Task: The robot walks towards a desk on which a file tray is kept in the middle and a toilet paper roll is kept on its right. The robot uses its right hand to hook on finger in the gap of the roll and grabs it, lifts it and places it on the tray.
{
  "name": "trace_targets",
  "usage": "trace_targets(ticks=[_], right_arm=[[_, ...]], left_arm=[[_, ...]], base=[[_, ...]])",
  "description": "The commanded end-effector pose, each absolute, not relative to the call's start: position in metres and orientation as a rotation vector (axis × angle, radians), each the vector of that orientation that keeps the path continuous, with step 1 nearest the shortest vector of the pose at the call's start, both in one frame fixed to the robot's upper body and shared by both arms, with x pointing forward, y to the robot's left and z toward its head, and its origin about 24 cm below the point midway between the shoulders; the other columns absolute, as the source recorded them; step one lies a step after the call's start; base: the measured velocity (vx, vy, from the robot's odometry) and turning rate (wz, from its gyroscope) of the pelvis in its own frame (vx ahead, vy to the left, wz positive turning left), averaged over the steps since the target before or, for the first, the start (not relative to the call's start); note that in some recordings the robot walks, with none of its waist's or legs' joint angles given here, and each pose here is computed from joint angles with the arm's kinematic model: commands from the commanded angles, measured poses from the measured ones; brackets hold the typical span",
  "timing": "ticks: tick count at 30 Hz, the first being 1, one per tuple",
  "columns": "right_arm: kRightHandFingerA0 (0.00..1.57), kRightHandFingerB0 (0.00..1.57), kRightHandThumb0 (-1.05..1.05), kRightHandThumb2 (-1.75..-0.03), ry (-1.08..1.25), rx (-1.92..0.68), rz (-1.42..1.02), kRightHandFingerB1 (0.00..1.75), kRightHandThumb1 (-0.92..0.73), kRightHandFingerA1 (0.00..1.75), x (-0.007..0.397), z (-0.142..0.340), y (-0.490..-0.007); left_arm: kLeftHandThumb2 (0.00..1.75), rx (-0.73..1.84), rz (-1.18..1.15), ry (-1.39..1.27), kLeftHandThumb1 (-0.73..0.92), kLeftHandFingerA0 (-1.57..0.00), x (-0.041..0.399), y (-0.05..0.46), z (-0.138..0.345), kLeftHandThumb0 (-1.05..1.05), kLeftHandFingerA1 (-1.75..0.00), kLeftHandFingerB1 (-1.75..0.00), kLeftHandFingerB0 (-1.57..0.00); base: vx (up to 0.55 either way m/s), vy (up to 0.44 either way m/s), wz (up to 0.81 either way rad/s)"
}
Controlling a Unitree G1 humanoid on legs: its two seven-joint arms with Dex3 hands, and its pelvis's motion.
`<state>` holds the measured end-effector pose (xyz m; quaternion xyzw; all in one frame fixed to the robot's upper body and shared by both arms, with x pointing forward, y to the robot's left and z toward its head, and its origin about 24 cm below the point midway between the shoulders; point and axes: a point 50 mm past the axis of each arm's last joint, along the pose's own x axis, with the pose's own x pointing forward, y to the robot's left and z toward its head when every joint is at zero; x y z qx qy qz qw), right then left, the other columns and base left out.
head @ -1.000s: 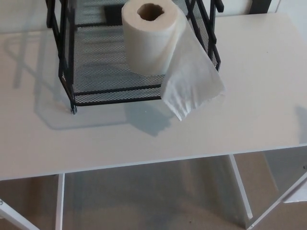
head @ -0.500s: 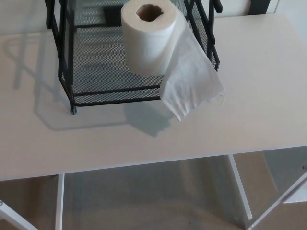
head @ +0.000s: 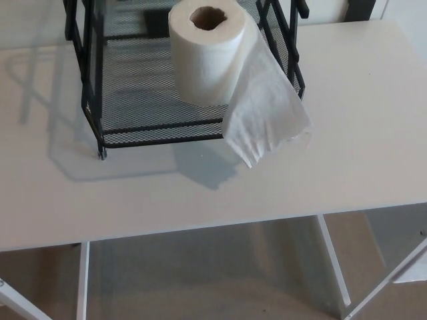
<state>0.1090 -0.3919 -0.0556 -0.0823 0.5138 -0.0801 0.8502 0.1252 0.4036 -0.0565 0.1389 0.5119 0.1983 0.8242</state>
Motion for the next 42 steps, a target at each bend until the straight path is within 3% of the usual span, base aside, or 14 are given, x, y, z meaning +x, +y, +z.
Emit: trace_targets(ticks=[1, 5, 7, 10, 16, 18, 19, 22, 30, 32, 34, 35, 36, 42], right_arm=[[0.17, 0.14, -0.71, -0.78, 1.044, -0.348, -0.187, 0.46, -0.39, 0.68, 0.1039, -0.0613, -0.3913], [0.39, 0.2, -0.7, -0.55, 1.062, -0.388, -0.172, 0.37, -0.49, 0.67, 0.1037, -0.0618, -0.3925], [0.45, 0.19, -0.71, -0.56, 1.059, -0.4, -0.161, 0.37, -0.51, 0.63, 0.105, -0.0615, -0.3926], [0.42, 0.21, -0.66, -0.55, 1.018, -0.348, -0.166, 0.38, -0.48, 0.67, 0.1073, -0.0611, -0.393], [0.23, 0.13, -0.7, -0.79, 0.999, -0.331, -0.138, 0.44, -0.41, 0.65, 0.1082, -0.0599, -0.3922], [0.23, 0.17, -0.69, -0.78, 0.987, -0.334, -0.164, 0.45, -0.39, 0.66, 0.1084, -0.0607, -0.3917], [0.27, 0.24, -0.69, -0.55, 0.982, -0.331, -0.176, 0.39, -0.48, 0.72, 0.1081, -0.0626, -0.3905], [0.25, 0.16, -0.68, -0.77, 0.983, -0.326, -0.192, 0.45, -0.39, 0.69, 0.1077, -0.0643, -0.391], [0.35, 0.14, -0.76, -0.57, 0.989, -0.45, -0.139, 0.4, -0.54, 0.7, 0.1089, -0.0624, -0.3935], [0.37, 0.14, -0.75, -0.57, 0.997, -0.443, -0.146, 0.4, -0.54, 0.7, 0.1087, -0.0632, -0.3938], [0.32, 0.14, -0.74, -0.56, 0.993, -0.433, -0.136, 0.4, -0.53, 0.74, 0.1092, -0.0619, -0.394], [0.37, 0.13, -0.75, -0.57, 1.0, -0.443, -0.131, 0.41, -0.54, 0.7, 0.1093, -0.062, -0.3943], [0.43, 0.13, -0.75, -0.57, 1.005, -0.456, -0.122, 0.4, -0.55, 0.68, 0.1092, -0.0617, -0.3943], [0.4, 0.14, -0.75, -0.57, 1.015, -0.466, -0.128, 0.38, -0.55, 0.64, 0.1099, -0.0607, -0.395]], left_arm=[[0.88, 0.367, 0.369, 1.051, 0.92, -0.34, 0.1265, 0.4092, -0.0486, -1.05, -0.89, -0.78, -0.1], [1.35, 0.384, 0.358, 1.055, 0.79, -0.46, 0.1276, 0.4091, -0.047, -1.01, -0.86, -0.66, -0.08], [0.87, 0.385, 0.359, 1.054, 0.92, -0.39, 0.1286, 0.409, -0.0465, -1.05, -0.95, -0.81, -0.12], [1.34, 0.369, 0.362, 1.059, 0.79, -0.41, 0.1295, 0.4091, -0.0473, -1.04, -0.84, -0.69, -0.12], [1.34, 0.344, 0.351, 1.059, 0.79, -0.3, 0.1281, 0.4104, -0.0486, -1.05, -0.79, -0.7, -0.14], [0.86, 0.344, 0.346, 1.059, 0.92, -0.19, 0.1281, 0.4107, -0.0485, -1.04, -0.84, -0.76, -0.15], [1.33, 0.348, 0.35, 1.061, 0.79, -0.3, 0.1284, 0.4118, -0.0485, -1.04, -0.8, -0.71, -0.17], [1.35, 0.364, 0.34, 1.07, 0.77, -0.23, 0.1285, 0.4129, -0.0481, -1.05, -0.78, -0.73, -0.19], [0.83, 0.342, 0.31, 1.082, 0.92, -0.1, 0.1279, 0.4129, -0.0474, -1.05, -0.93, -0.84, -0.19], [1.33, 0.345, 0.309, 1.082, 0.77, -0.16, 0.1281, 0.4129, -0.0476, -1.05, -0.75, -0.77, -0.3], [1.34, 0.364, 0.307, 1.09, 0.77, -0.17, 0.1288, 0.4128, -0.0472, -1.04, -0.74, -0.72, -0.22], [0.87, 0.364, 0.308, 1.091, 0.92, -0.22, 0.129, 0.4128, -0.0471, -1.05, -0.85, -0.75, -0.18], [1.34, 0.359, 0.306, 1.092, 0.78, -0.17, 0.1291, 0.4128, -0.0472, -1.05, -0.75, -0.75, -0.28], [1.32, 0.345, 0.31, 1.088, 0.78, -0.13, 0.1284, 0.4128, -0.0475, -1.04, -0.73, -0.76, -0.3]], base=[[0.0, 0.0, 0.0], [0.0, 0.0, 0.0], [0.0, 0.0, 0.0], [0.0, 0.0, 0.0], [0.0, 0.0, 0.0], [0.0, 0.0, 0.0], [0.0, 0.0, 0.0], [0.0, 0.0, 0.0], [0.0, 0.0, 0.0], [0.0, 0.0, 0.0], [0.0, 0.0, 0.0], [0.0, 0.0, 0.0], [0.0, 0.0, 0.0], [0.0, 0.0, 0.0]])
